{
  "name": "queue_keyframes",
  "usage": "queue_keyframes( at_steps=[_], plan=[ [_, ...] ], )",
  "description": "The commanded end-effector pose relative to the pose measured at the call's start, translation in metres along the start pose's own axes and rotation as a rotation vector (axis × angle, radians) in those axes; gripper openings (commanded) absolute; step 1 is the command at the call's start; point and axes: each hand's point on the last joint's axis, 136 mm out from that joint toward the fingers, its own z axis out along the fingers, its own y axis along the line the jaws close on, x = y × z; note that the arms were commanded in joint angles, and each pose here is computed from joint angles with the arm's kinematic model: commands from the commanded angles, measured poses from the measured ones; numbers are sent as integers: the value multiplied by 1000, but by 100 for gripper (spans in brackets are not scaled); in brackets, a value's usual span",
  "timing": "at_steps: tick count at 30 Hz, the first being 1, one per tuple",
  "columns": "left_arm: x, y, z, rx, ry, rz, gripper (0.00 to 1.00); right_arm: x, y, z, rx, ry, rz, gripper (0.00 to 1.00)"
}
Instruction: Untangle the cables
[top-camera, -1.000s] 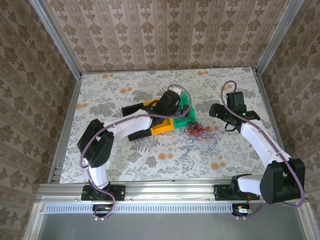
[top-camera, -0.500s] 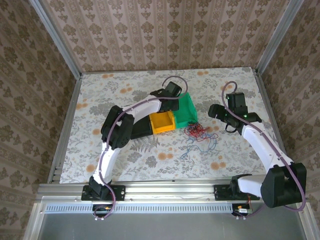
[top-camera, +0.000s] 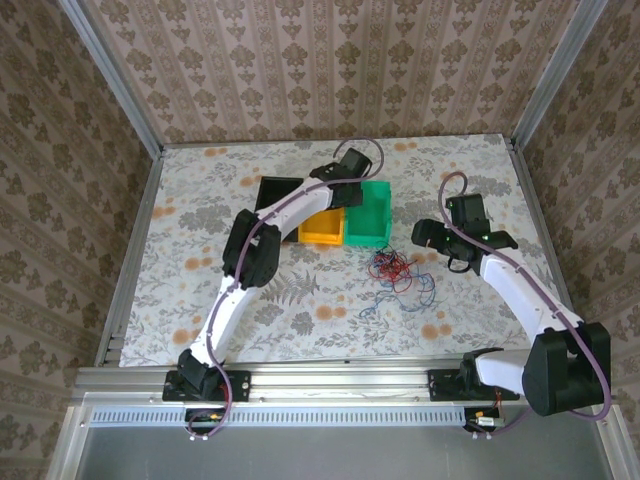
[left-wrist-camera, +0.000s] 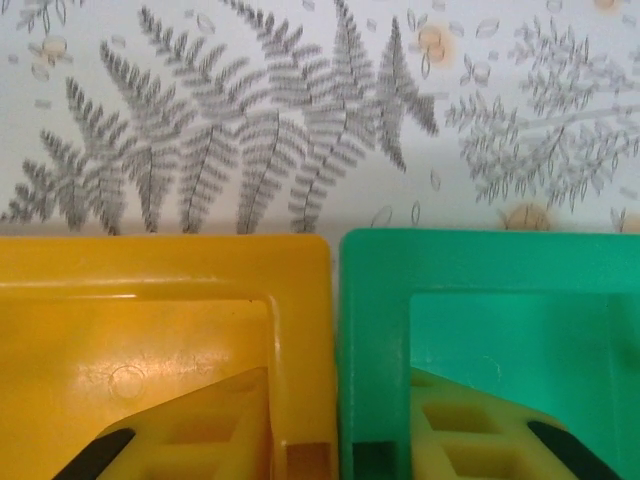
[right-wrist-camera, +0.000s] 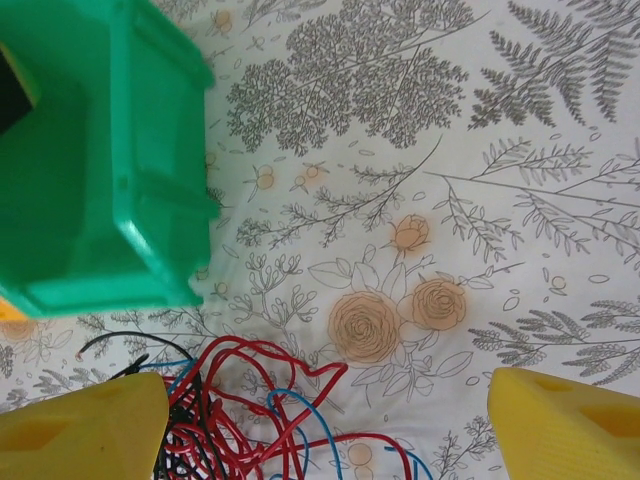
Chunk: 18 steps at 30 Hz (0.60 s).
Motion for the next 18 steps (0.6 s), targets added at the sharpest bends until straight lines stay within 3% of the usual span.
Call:
queue_keyframes(
  at_steps=[1,4,9,11,15,18],
  plan=[
    [-14,-5,5,27,-15,-98,21,10,9,10,-47,46,4,84],
    [-15,-13,6,57,-30,-190,24,18,13,16,-64,82,-4,84],
    [-19,-20,-18,92,-100,-230,58,34,27,17,-111,142,-66,84],
    [-32,-25,-38,142,-163,-228,67,47,36,16,-127,176,-124,83],
    [-54,-27,-92,236,-301,-172,77,75,50,24,-141,245,-187,79],
    [-46,-24,-132,308,-370,-38,81,86,55,35,-156,273,-171,74]
  ],
)
